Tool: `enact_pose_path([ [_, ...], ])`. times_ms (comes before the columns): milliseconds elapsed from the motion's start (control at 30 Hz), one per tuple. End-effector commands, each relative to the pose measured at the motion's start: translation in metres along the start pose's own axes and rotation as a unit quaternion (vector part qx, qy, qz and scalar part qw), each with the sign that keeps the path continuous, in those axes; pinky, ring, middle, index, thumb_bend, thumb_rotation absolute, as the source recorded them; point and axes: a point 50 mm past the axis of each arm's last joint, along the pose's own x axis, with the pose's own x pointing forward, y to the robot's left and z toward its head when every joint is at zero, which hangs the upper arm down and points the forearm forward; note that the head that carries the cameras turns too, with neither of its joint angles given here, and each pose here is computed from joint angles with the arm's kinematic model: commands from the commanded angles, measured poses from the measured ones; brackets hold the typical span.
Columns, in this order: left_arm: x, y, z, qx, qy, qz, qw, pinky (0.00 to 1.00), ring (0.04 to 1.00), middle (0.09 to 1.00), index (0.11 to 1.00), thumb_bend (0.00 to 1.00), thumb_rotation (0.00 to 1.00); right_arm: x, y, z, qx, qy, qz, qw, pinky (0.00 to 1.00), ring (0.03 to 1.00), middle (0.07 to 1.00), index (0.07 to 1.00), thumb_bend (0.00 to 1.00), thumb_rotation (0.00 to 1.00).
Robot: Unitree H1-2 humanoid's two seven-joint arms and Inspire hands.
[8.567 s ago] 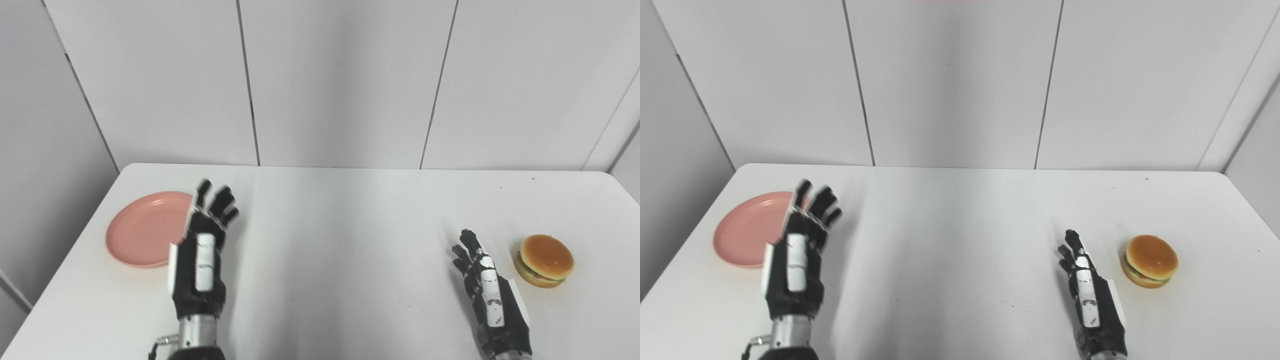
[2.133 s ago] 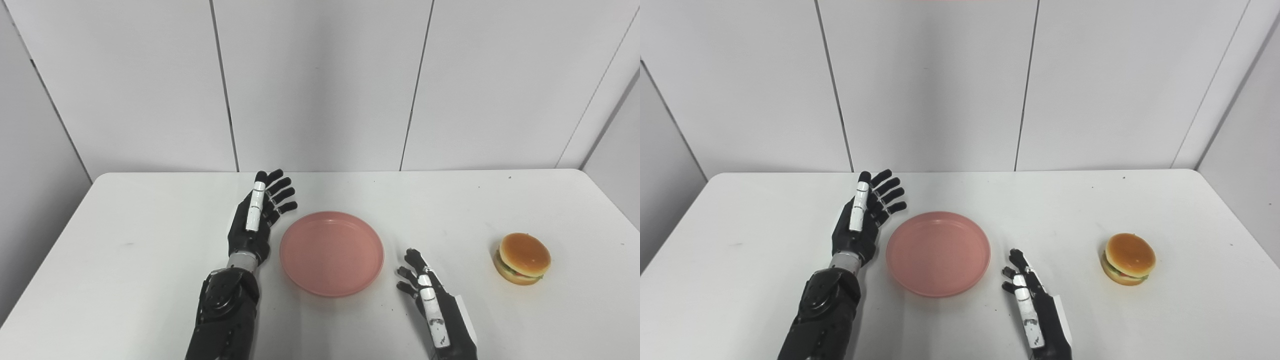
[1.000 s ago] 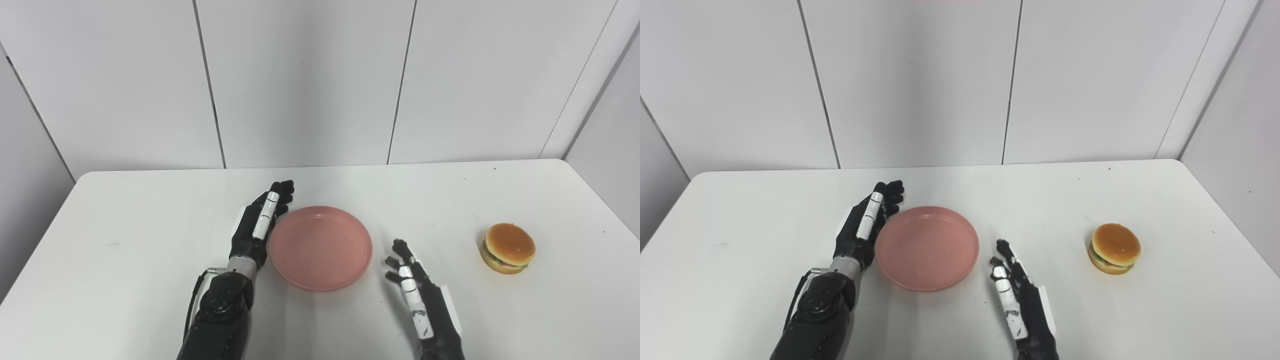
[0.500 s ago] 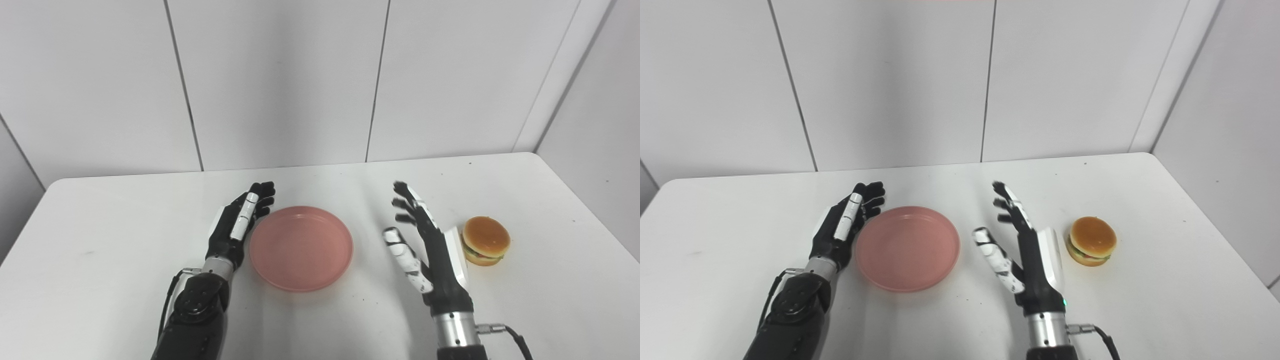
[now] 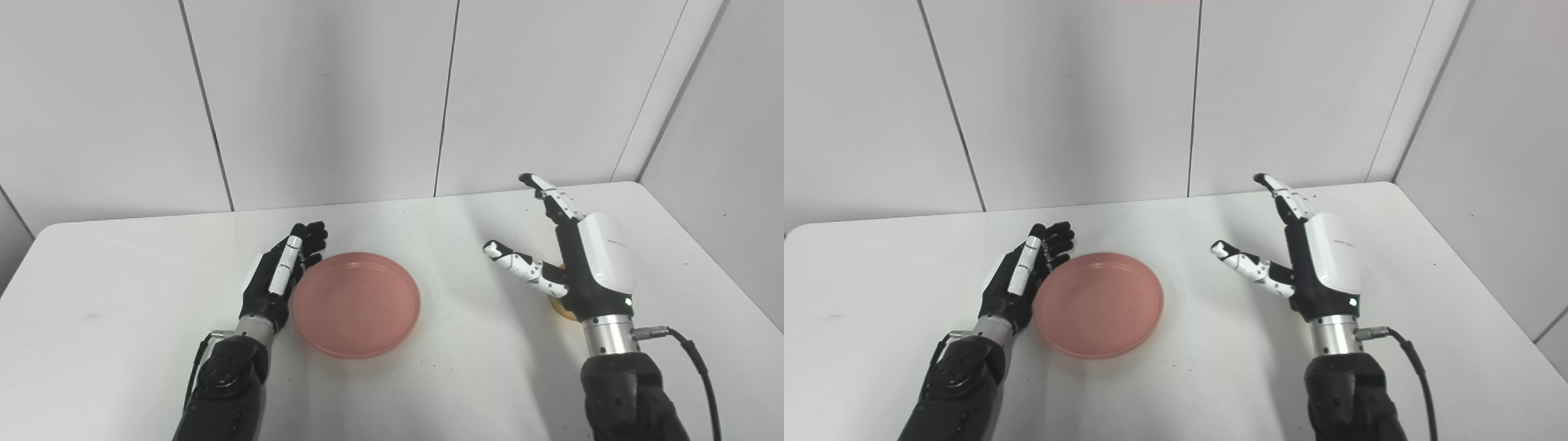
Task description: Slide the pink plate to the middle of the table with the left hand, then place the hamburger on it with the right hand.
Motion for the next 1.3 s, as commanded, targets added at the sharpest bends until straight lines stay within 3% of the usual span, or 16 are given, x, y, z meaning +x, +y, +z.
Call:
enact_pose_path([
  [0, 0.011, -0.007, 0.015, -0.002, -0.023, -0.013, 1.0, 0.83, 0.841, 0.81, 0.735, 0.74, 0.86, 0.015, -0.018, -0.005, -0.039, -0.01, -0.019, 0.999, 0.78, 0.82, 0.832, 0.806, 0.76, 0.93],
  [267, 0.01, -0.005, 0.017, -0.012, -0.023, -0.008, 1.0, 0.84, 0.843, 0.817, 0.738, 0.75, 0.85, 0.018, -0.021, -0.034, -0.138, 0.009, 0.024, 0.99, 0.81, 0.828, 0.828, 0.786, 0.75, 0.93],
  [467, 0.01, -0.002, 0.019, -0.014, -0.026, -0.009, 1.0, 0.84, 0.846, 0.818, 0.74, 0.73, 0.86, 0.016, -0.021, -0.055, -0.159, 0.039, 0.05, 0.985, 0.81, 0.833, 0.832, 0.771, 0.74, 0.84],
  [667, 0.01, -0.002, 0.019, -0.018, -0.027, -0.011, 0.999, 0.84, 0.843, 0.814, 0.74, 0.73, 0.86, 0.012, -0.017, -0.074, -0.172, 0.073, 0.066, 0.98, 0.8, 0.824, 0.838, 0.77, 0.73, 0.83],
  [967, 0.01, -0.001, 0.019, -0.016, -0.026, -0.009, 0.999, 0.83, 0.836, 0.809, 0.736, 0.74, 0.85, 0.007, -0.002, -0.094, -0.197, 0.093, 0.099, 0.971, 0.79, 0.828, 0.834, 0.761, 0.71, 0.74],
  [1200, 0.009, -0.001, 0.019, -0.014, -0.027, -0.012, 0.999, 0.83, 0.843, 0.814, 0.737, 0.73, 0.86, 0.011, 0.015, -0.114, -0.22, 0.109, 0.11, 0.963, 0.76, 0.809, 0.828, 0.756, 0.72, 0.74],
  [1267, 0.008, -0.002, 0.018, -0.014, -0.026, -0.013, 0.999, 0.83, 0.84, 0.812, 0.729, 0.72, 0.86, 0.011, 0.02, -0.121, -0.226, 0.112, 0.112, 0.961, 0.74, 0.799, 0.826, 0.758, 0.75, 0.79],
])
